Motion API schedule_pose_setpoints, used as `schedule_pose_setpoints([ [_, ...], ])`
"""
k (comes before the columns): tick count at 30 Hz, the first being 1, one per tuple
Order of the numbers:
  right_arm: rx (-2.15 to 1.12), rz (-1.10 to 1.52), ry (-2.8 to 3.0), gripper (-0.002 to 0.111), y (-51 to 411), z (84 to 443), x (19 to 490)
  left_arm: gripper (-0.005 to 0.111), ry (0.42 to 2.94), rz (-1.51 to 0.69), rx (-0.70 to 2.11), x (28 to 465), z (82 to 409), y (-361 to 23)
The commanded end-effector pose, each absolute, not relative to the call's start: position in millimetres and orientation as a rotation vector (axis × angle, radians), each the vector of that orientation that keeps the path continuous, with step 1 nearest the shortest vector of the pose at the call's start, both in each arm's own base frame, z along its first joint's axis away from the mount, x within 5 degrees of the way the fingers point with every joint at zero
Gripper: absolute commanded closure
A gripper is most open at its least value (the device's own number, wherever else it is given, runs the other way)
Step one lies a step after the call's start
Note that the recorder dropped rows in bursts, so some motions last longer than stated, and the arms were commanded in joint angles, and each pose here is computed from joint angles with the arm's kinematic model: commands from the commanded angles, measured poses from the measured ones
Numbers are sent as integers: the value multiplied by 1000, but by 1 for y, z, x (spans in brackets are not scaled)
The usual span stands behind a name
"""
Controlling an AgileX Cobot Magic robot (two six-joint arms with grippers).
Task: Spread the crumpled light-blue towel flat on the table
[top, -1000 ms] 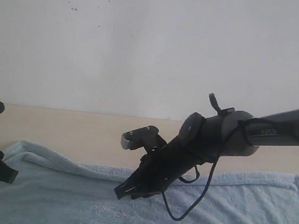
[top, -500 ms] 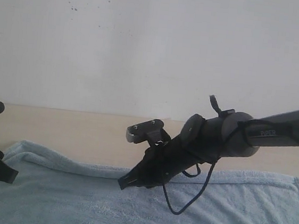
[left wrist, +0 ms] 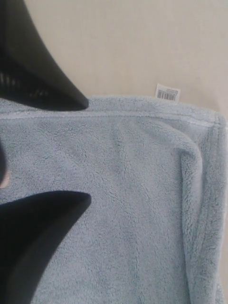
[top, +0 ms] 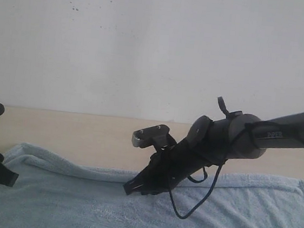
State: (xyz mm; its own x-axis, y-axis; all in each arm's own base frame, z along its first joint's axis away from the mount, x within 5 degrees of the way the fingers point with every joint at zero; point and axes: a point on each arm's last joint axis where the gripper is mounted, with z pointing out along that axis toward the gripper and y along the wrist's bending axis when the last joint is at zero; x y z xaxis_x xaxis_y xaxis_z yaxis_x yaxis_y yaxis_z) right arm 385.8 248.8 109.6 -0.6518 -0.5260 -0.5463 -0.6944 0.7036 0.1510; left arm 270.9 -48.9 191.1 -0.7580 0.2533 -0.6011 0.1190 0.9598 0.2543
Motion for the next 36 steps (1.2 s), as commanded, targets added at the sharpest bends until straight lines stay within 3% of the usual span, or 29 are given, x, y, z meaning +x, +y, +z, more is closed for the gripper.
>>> schedule_pose_setpoints([
  [1,-930,510,2480,108,251,93,400,58,2445,261,238,269,190,-49],
  [8,-794,488,2275,108,255,144,448,58,2446,260,236,269,190,-49],
  [12,-675,450,2192,108,229,171,478,58,2446,260,236,269,190,-49],
  [17,-598,521,2299,108,193,179,487,58,2446,260,236,269,190,-49],
  [27,-590,464,2450,108,143,177,459,58,2458,264,240,266,187,-48],
  [36,-604,188,2511,108,102,179,370,58,2492,196,209,257,176,-50],
])
